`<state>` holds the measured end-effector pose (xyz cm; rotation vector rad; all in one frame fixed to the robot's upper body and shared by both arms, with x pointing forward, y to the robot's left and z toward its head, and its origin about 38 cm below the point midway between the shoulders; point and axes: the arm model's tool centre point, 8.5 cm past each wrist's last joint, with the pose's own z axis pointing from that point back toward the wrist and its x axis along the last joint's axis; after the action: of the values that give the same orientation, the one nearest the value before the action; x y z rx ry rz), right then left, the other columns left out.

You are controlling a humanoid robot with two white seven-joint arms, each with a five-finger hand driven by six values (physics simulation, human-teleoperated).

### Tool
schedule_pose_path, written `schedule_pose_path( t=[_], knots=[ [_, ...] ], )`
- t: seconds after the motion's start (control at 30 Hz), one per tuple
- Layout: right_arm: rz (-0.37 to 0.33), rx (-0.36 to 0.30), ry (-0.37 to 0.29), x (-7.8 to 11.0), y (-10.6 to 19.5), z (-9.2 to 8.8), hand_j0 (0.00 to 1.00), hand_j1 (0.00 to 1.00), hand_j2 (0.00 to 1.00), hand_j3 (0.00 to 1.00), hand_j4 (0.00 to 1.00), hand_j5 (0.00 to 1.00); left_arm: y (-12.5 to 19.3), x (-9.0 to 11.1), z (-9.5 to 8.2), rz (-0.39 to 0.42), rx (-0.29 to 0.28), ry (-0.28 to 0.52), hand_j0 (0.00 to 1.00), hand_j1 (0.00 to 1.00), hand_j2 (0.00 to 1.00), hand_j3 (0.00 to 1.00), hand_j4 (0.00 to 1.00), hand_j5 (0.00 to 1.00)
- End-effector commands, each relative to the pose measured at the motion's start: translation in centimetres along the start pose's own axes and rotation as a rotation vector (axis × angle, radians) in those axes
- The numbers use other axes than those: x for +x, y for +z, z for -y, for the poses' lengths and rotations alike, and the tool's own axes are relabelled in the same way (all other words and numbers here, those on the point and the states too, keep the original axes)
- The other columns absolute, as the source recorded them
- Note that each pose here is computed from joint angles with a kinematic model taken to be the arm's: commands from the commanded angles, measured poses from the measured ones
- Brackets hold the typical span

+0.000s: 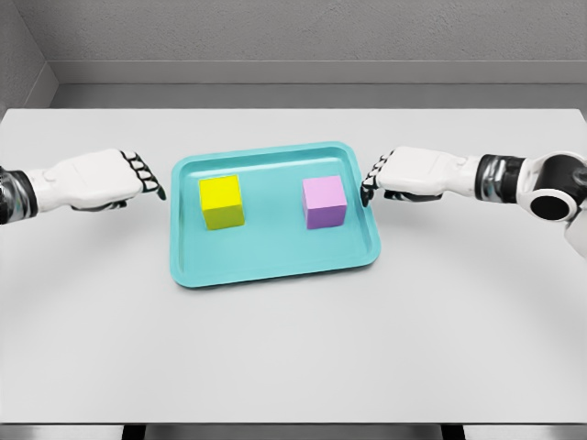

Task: Push two cubes

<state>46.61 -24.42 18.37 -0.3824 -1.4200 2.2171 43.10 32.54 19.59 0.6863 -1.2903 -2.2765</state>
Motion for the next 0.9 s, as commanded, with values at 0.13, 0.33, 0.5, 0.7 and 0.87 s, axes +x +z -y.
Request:
schedule_pose_path(
  t=[0.13,0.33,0.5,0.7,0.87],
  knots=[
    [0.005,0.001,-0.006,0.2,-1.2,-0.2,0.53,0.53,0.53,0.53,0.53,0.53,-0.7,0.8,-0.3,0.026,0.007,0.004,0.71,0.71,0.71,0.71,0.71,0.71],
    [0.016,0.0,-0.004,0.6,-1.9,-0.2,0.53,0.53,0.53,0.53,0.53,0.53,-0.9,1.3,-0.7,0.039,0.019,-0.007,0.71,0.71,0.71,0.71,0.71,0.71],
    [0.033,-0.001,0.005,1.2,-3.0,0.0,0.53,0.53,0.53,0.53,0.53,0.53,-1.1,1.5,-0.6,0.045,0.017,-0.003,0.71,0.71,0.71,0.71,0.71,0.71],
    [0.052,-0.003,0.005,1.8,-3.7,0.0,0.53,0.53,0.53,0.53,0.53,0.53,-1.3,1.7,-0.3,0.051,0.009,-0.002,0.71,0.71,0.71,0.71,0.71,0.71],
    [0.067,-0.013,0.006,2.3,-4.3,0.3,0.52,0.52,0.52,0.52,0.52,0.52,-1.3,1.8,0.0,0.052,0.003,0.003,0.71,0.71,0.71,0.71,0.71,0.71]
  ],
)
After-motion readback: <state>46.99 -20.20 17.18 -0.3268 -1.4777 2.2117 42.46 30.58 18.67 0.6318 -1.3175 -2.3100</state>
